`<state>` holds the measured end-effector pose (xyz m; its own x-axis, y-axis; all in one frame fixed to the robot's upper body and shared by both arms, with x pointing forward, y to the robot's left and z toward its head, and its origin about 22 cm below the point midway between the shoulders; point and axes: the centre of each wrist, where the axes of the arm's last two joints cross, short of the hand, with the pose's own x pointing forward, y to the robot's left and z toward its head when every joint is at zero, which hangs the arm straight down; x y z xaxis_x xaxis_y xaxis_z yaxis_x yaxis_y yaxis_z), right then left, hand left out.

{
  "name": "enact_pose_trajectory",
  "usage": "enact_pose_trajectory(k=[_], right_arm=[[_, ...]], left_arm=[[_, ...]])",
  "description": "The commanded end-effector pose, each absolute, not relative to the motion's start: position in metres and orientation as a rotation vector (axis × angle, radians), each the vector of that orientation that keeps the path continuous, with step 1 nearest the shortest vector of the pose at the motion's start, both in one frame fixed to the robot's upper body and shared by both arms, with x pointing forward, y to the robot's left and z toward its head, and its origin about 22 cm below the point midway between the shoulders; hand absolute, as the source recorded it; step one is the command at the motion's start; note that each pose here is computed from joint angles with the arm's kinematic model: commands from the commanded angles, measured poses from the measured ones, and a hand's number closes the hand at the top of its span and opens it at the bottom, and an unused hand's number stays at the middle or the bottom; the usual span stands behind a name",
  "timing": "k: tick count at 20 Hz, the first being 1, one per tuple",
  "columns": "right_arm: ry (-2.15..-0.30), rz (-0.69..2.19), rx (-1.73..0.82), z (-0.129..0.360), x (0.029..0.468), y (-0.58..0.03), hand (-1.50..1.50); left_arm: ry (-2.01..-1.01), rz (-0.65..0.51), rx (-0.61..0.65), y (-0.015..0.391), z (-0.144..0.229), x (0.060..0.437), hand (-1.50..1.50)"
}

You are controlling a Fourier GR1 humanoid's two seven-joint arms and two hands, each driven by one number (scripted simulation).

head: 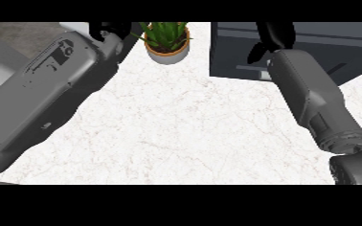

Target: Pick up the can, place it into the drawer and close the drawer

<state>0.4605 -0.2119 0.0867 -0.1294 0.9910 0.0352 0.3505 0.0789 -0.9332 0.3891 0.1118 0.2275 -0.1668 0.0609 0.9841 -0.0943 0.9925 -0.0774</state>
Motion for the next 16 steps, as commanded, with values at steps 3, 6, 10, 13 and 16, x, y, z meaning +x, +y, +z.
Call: enact_pose_trajectory(k=[3, 6, 10, 13, 16], right_arm=[[-1.734, 1.000, -1.221, 0.126, 0.473, -0.188, -1.50], [-1.789, 0.821, -0.979, 0.131, 0.475, -0.176, -1.50], [-1.815, 0.586, -0.777, 0.118, 0.472, -0.178, -1.50], [-1.837, 0.538, -0.718, 0.123, 0.474, -0.185, -1.50], [-1.859, 0.523, -0.685, 0.124, 0.474, -0.181, -1.50]], left_arm=[[-1.733, 0.138, 0.022, 0.109, 0.235, 0.385, -1.50], [-1.732, 0.143, 0.024, 0.121, 0.228, 0.387, -1.50], [-1.734, 0.134, 0.014, 0.122, 0.230, 0.383, -1.50], [-1.721, 0.140, 0.000, 0.121, 0.227, 0.378, -1.50], [-1.731, 0.132, 0.022, 0.125, 0.229, 0.381, -1.50]])
